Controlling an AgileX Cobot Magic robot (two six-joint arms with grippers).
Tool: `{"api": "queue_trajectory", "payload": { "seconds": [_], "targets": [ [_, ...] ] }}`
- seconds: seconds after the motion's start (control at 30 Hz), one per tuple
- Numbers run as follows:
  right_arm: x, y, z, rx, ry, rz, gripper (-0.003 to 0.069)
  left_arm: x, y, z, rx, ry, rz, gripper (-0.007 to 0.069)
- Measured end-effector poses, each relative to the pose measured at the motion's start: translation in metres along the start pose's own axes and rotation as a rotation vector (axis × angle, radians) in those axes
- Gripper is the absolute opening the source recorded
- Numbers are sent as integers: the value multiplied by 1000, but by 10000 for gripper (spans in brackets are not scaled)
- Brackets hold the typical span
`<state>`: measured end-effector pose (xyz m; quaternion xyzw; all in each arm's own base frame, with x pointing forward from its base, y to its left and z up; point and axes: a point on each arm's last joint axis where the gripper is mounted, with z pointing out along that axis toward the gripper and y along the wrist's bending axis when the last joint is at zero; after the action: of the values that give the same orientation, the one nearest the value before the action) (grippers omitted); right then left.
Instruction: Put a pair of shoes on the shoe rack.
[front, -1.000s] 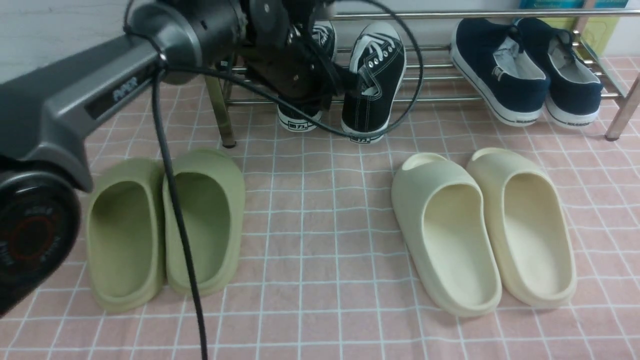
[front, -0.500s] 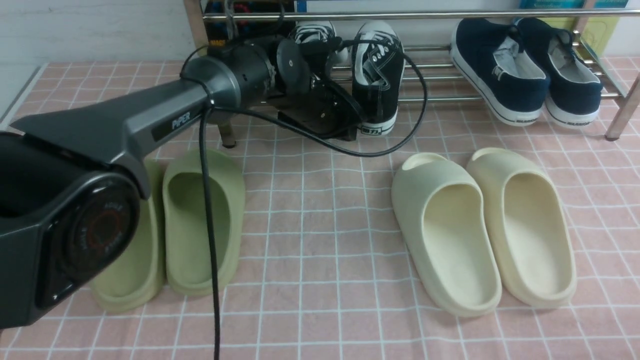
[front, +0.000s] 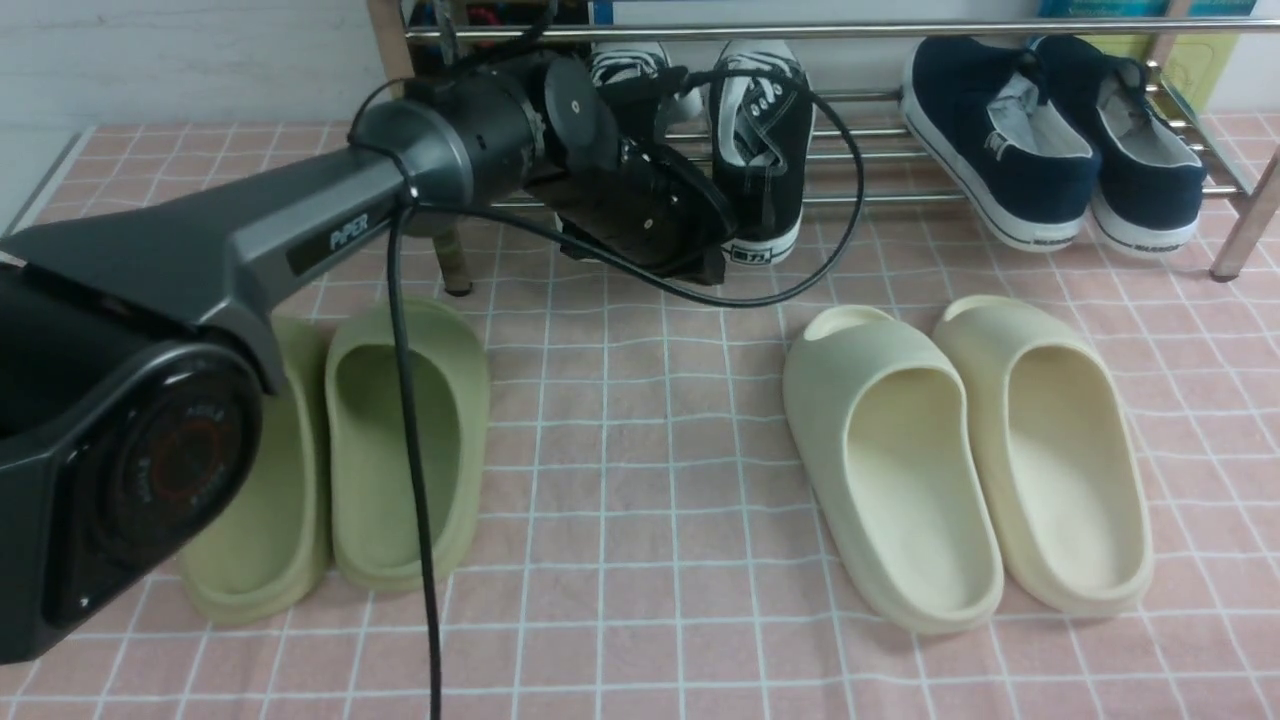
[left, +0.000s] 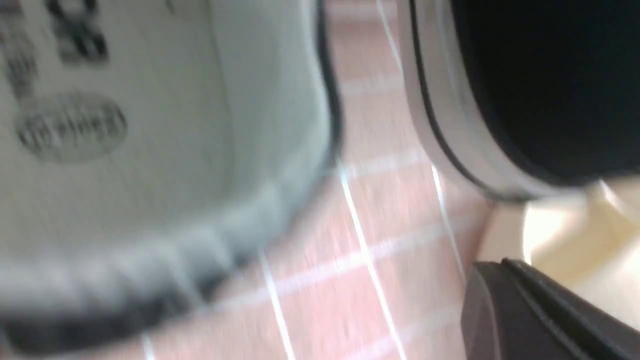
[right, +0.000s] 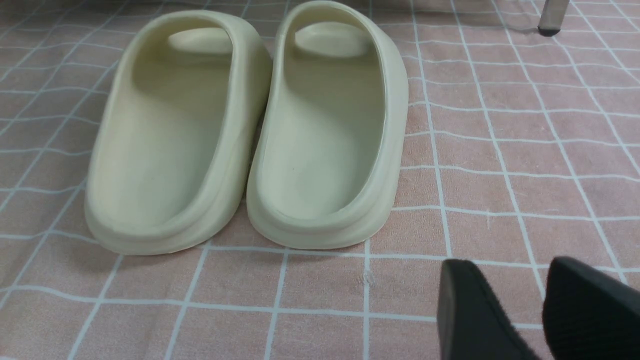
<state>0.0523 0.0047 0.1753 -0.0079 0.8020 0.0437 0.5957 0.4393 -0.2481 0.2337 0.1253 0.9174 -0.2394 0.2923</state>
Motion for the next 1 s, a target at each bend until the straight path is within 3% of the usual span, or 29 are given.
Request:
{"api": "queue_trajectory", "payload": {
  "seconds": [0.27, 0.53, 0.77, 1.0],
  "targets": [
    [0, 0, 0, 0, 0, 1, 240, 5, -19, -69, 23, 43, 262, 5],
    [0, 0, 0, 0, 0, 1, 240, 56, -21, -187, -75, -223, 324, 5],
    [0, 0, 0, 0, 0, 1, 240, 148, -5, -280, -100, -680, 287, 5],
    [0, 0, 0, 0, 0, 1, 240, 225, 15, -303, -63, -800, 196, 5]
  ]
}}
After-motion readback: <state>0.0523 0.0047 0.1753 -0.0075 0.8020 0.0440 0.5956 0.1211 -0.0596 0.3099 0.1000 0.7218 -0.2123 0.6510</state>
